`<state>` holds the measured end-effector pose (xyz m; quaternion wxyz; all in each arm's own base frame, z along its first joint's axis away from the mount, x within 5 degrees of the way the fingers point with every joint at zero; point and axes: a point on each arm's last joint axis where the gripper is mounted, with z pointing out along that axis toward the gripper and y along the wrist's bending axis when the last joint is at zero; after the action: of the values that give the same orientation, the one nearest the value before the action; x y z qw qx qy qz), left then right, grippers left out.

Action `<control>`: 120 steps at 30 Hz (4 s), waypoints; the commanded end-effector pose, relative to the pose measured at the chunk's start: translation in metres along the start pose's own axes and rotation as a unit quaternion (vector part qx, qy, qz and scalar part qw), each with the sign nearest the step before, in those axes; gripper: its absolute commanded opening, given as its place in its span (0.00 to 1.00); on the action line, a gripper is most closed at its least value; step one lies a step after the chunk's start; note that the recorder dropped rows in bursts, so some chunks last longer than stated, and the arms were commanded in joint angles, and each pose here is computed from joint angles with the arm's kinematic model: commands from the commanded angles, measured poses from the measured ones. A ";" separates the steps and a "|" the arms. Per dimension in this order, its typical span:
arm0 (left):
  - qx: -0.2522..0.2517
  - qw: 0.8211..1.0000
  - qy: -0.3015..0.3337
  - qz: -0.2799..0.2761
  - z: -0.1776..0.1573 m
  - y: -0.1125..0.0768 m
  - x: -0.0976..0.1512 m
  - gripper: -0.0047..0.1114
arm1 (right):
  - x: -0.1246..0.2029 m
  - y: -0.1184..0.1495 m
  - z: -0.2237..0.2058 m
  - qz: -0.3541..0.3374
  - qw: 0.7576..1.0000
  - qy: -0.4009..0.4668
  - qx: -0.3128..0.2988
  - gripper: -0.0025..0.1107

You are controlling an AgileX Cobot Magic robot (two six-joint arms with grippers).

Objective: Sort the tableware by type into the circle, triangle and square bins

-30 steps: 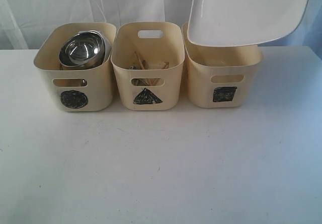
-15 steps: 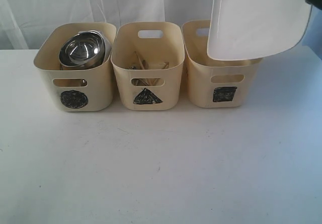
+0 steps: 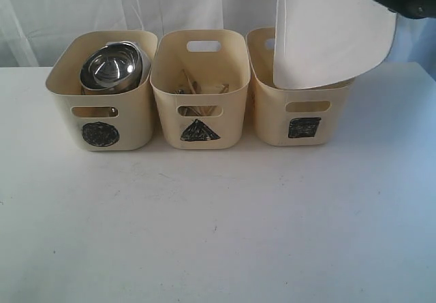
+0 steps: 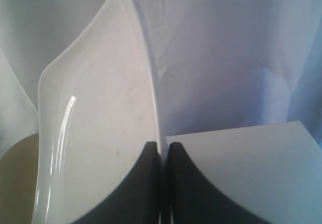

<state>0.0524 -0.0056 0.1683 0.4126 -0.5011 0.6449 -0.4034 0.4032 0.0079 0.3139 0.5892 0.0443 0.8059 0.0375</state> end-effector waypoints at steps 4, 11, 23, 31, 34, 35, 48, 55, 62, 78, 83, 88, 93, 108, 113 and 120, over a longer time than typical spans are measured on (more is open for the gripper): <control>0.000 1.000 -0.003 0.006 0.000 0.000 0.000 0.04 | 0.006 0.000 0.015 -0.006 1.000 0.013 -0.004 0.02; 0.000 1.000 -0.003 0.006 0.000 0.000 0.000 0.04 | 0.016 -0.001 0.023 -0.033 0.999 0.030 -0.005 0.02; 0.000 1.000 -0.004 0.008 0.000 0.000 -0.001 0.04 | 0.010 0.004 0.024 -0.044 0.998 0.038 -0.031 0.27; 0.000 1.000 -0.004 0.008 0.000 0.000 -0.001 0.04 | -0.011 0.009 0.017 -0.043 0.998 0.015 -0.046 0.27; 0.000 1.000 -0.004 0.008 0.000 0.000 -0.001 0.04 | -0.017 0.010 0.012 -0.044 0.998 0.005 -0.047 0.27; 0.000 1.000 -0.004 0.009 0.000 0.000 -0.001 0.04 | -0.018 0.010 0.011 -0.044 0.998 0.005 -0.048 0.27; 0.000 1.000 -0.005 0.010 0.000 0.000 -0.001 0.04 | -0.020 0.023 0.004 -0.039 0.996 0.018 -0.080 0.21; 0.000 1.000 -0.005 0.010 0.000 0.000 -0.001 0.04 | -0.040 0.030 -0.044 -0.014 0.993 0.007 -0.116 0.02; 0.000 1.000 -0.005 0.010 0.000 0.000 -0.001 0.04 | -0.022 0.029 -0.123 -0.019 0.991 0.009 -0.132 0.02; -0.004 0.993 -0.045 0.105 -0.001 0.000 -0.008 0.04 | 0.047 0.041 -0.339 -0.114 0.948 -0.048 -0.292 0.02; -0.004 0.993 -0.045 0.105 -0.001 0.000 -0.008 0.04 | 0.048 0.041 -0.353 -0.120 0.945 -0.072 -0.297 0.02; -0.004 0.993 -0.045 0.105 -0.001 0.000 -0.008 0.04 | 0.051 0.042 -0.353 -0.123 0.941 -0.067 -0.309 0.02; -0.004 0.993 -0.045 0.105 -0.001 0.000 -0.008 0.04 | 0.059 0.035 -0.360 -0.169 0.943 -0.066 -0.278 0.02; -0.004 0.993 -0.045 0.105 -0.001 0.000 -0.008 0.04 | 0.159 -0.016 -0.330 -0.056 0.991 -0.098 -0.077 0.02; -0.004 0.993 -0.045 0.105 -0.001 0.000 -0.008 0.04 | 0.193 -0.020 -0.314 -0.069 0.993 -0.063 -0.067 0.02; -0.004 0.993 -0.045 0.105 -0.001 0.000 -0.008 0.04 | 0.211 -0.022 -0.304 -0.071 0.995 -0.035 -0.064 0.02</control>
<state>0.0533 0.0018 0.1693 0.4741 -0.4530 0.6755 -0.3371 0.0485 0.0082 0.2093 0.6196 -0.0484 0.7819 0.0493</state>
